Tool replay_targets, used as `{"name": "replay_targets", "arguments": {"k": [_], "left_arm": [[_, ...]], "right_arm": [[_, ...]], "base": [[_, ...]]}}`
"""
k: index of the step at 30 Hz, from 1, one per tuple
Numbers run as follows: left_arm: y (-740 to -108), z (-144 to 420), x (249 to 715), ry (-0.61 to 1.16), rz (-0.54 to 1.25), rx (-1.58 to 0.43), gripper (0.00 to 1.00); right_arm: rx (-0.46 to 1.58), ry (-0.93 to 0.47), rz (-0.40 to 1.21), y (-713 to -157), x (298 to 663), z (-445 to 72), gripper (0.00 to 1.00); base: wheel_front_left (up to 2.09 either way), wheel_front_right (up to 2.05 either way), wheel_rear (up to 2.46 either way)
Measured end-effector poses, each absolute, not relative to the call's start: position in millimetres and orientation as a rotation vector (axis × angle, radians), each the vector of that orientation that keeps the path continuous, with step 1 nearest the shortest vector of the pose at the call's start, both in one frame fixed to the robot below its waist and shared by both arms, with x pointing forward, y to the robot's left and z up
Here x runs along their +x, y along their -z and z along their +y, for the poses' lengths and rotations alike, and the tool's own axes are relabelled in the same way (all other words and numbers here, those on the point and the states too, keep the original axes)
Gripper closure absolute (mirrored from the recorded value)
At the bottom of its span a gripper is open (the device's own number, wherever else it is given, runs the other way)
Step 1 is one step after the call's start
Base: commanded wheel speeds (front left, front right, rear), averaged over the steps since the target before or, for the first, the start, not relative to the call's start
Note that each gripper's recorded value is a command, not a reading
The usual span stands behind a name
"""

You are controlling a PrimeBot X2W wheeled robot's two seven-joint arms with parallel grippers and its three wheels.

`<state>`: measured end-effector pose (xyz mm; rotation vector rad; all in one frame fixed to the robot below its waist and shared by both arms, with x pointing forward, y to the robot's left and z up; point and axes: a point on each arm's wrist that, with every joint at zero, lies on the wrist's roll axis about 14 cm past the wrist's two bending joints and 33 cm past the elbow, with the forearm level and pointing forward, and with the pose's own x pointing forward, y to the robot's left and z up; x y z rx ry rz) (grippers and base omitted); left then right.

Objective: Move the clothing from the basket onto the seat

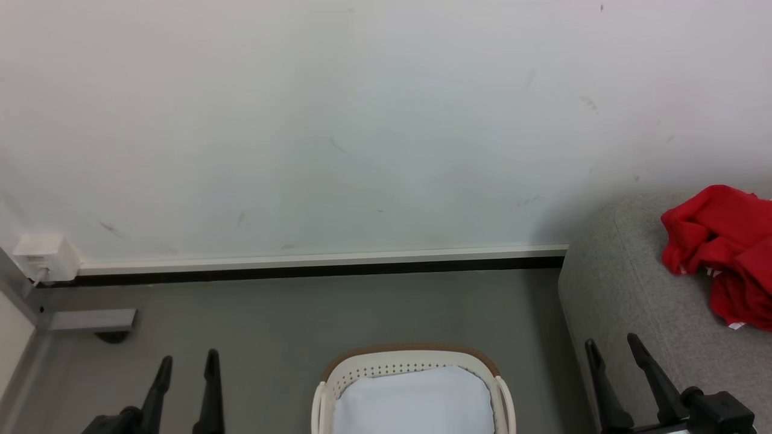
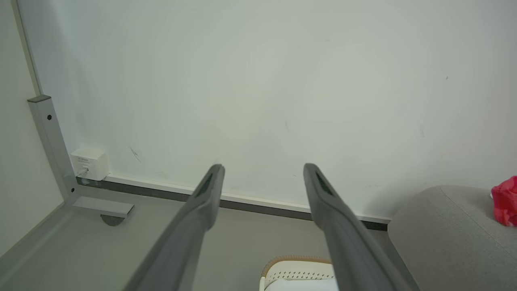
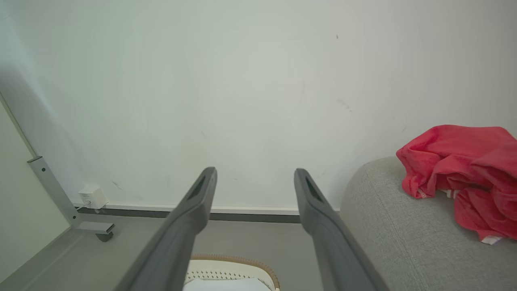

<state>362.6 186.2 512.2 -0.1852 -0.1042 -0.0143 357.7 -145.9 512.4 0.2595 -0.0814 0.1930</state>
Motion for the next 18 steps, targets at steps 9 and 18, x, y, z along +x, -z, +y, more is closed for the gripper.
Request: {"name": "replay_targets", "arguments": {"k": [9, 18], "left_arm": [[-510.2, 187.2, 363.6, 0.014, -0.099, -0.18, 0.0], [-509.1, 188.8, 365.0, 0.011, -0.096, -0.181, 0.0]], "right_arm": [[0.26, -0.19, -0.083, -513.1, 359.8, -146.0, 0.0], [0.262, -0.188, -0.081, -512.3, 359.4, -145.8, 0.0]], "base": [[0.0, 0.0, 0.0], [0.0, 0.0, 0.0]]}}
